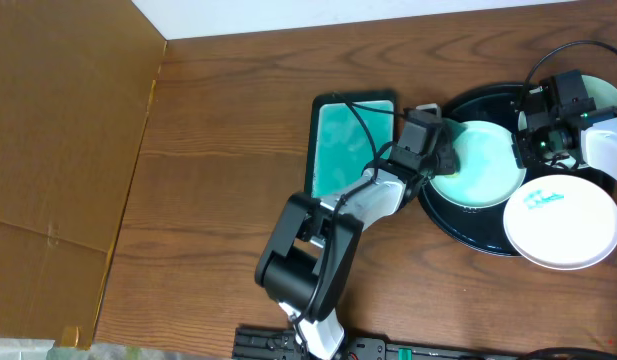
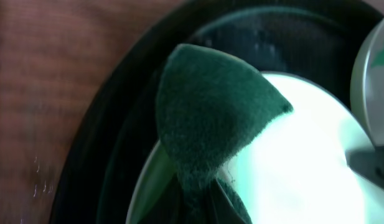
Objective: Clean dirty plates on tray and stack at the side
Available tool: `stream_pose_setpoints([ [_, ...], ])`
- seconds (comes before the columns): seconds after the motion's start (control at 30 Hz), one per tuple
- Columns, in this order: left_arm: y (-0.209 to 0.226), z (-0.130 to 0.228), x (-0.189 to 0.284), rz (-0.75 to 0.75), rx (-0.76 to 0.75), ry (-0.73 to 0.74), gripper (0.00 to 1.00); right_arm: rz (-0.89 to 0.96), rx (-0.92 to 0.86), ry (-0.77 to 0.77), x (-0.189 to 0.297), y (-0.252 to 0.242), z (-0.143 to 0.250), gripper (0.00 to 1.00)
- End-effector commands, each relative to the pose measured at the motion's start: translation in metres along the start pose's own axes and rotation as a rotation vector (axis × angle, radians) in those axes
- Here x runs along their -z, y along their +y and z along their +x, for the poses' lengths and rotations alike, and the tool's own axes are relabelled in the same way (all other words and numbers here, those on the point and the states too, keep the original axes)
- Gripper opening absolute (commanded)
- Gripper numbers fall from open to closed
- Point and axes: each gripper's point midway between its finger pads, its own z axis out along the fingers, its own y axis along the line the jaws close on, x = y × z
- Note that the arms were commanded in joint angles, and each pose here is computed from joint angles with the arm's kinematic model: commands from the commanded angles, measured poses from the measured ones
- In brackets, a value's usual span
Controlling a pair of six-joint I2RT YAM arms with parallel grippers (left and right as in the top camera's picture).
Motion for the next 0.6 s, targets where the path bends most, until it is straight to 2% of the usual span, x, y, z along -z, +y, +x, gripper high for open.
stream_pose_setpoints([
  [0.0,0.017,-0.009,-0.02,-0.062,-0.103,-0.07,0.07,0.047,0.015,0.05,-0.014,-0.01,0.015,0.01],
  [0.17,0.003,-0.031,-0.025,-0.007,-0.197,-0.178,0.07,0.047,0.015,0.052,-0.014,-0.01,0.016,0.01],
  [0.3,-0.041,-0.04,-0.013,0.205,-0.314,-0.21,0.07,0.048,0.015,0.052,-0.014,-0.01,0.015,0.01],
  [0.43,-0.079,-0.038,0.012,0.405,-0.371,-0.195,0.07,0.046,0.014,0.053,-0.014,-0.01,0.016,0.01],
  [0.5,-0.091,-0.043,0.028,0.472,-0.384,-0.206,0.07,0.044,0.014,0.053,-0.014,-0.01,0.016,0.01],
  [0.57,-0.092,-0.054,0.042,0.467,-0.384,-0.234,0.07,0.044,0.015,0.052,-0.013,-0.009,0.015,0.01],
])
